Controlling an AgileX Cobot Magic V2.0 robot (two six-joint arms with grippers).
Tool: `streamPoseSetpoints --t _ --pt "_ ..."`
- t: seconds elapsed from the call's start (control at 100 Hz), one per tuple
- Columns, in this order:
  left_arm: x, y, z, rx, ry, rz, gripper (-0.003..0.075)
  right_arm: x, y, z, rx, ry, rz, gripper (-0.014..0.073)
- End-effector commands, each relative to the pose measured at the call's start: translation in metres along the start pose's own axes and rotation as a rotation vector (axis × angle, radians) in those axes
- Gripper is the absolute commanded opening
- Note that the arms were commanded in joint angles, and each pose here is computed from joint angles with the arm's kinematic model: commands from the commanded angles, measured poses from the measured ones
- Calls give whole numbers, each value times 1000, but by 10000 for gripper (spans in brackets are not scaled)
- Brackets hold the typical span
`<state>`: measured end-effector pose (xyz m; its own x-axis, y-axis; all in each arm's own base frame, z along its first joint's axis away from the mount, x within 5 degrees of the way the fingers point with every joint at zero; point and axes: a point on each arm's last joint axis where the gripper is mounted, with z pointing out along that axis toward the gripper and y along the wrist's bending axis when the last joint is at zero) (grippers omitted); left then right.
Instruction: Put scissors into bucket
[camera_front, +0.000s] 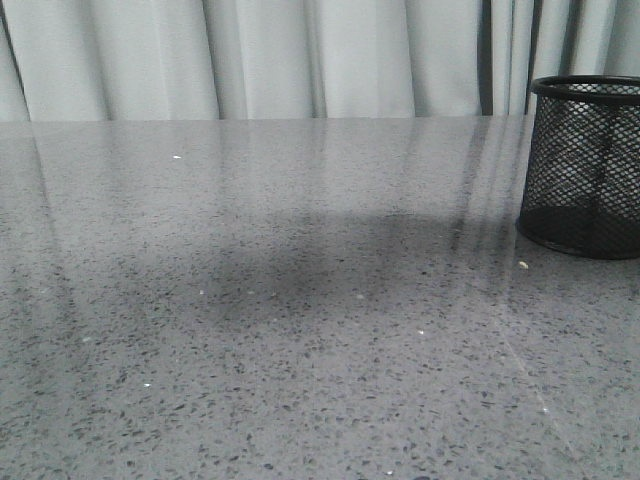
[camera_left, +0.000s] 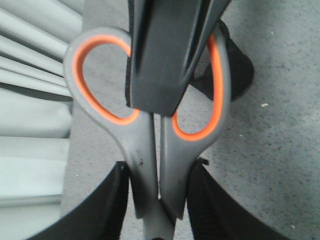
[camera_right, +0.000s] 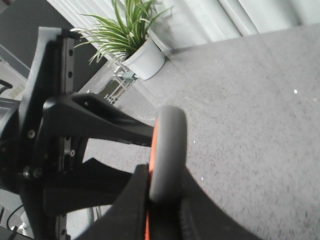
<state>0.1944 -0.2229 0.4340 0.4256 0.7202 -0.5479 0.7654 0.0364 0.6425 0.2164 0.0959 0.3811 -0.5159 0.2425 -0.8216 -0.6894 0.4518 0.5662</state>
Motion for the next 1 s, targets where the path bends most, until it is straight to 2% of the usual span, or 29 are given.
streamPoseSetpoints --t 0.0,0.04,0.08,0.17,0.22,0.31,0.42,0.53,0.6,0.68,0.79,0.99 --pt "-22 13 -41 -150 -174 -67 387 -26 15 -4 6 -92 -82 -66" --pt "-25 15 -49 -182 -199 -88 466 -33 19 -5 17 -101 -116 -66" --pt "-27 16 -60 -215 -224 -95 512 -41 23 -6 33 -108 -157 -66" --pt "-30 15 -90 -275 -272 -86 504 -58 34 -10 77 -105 -237 -66" --pt "-31 13 -108 -302 -298 -93 470 -66 40 -13 117 -87 -288 -66" --pt "-31 7 -145 -340 -361 -192 382 -81 51 -24 205 -30 -369 -66" --pt "-25 -5 -190 -397 -410 -302 218 -97 63 -42 330 80 -420 -66" --pt "-13 -22 -227 -452 -450 -399 106 -107 69 -59 478 219 -368 -66" --pt "-4 -34 -241 -472 -457 -420 85 -110 67 -67 584 300 -312 -66" --pt "7 -52 -253 -484 -466 -417 83 -116 60 -72 704 290 -277 -66" --pt "21 -72 -258 -484 -467 -417 83 -117 50 -73 766 301 -246 -66" --pt "42 -101 -256 -471 -457 -431 68 -109 27 -65 789 367 -201 -66"
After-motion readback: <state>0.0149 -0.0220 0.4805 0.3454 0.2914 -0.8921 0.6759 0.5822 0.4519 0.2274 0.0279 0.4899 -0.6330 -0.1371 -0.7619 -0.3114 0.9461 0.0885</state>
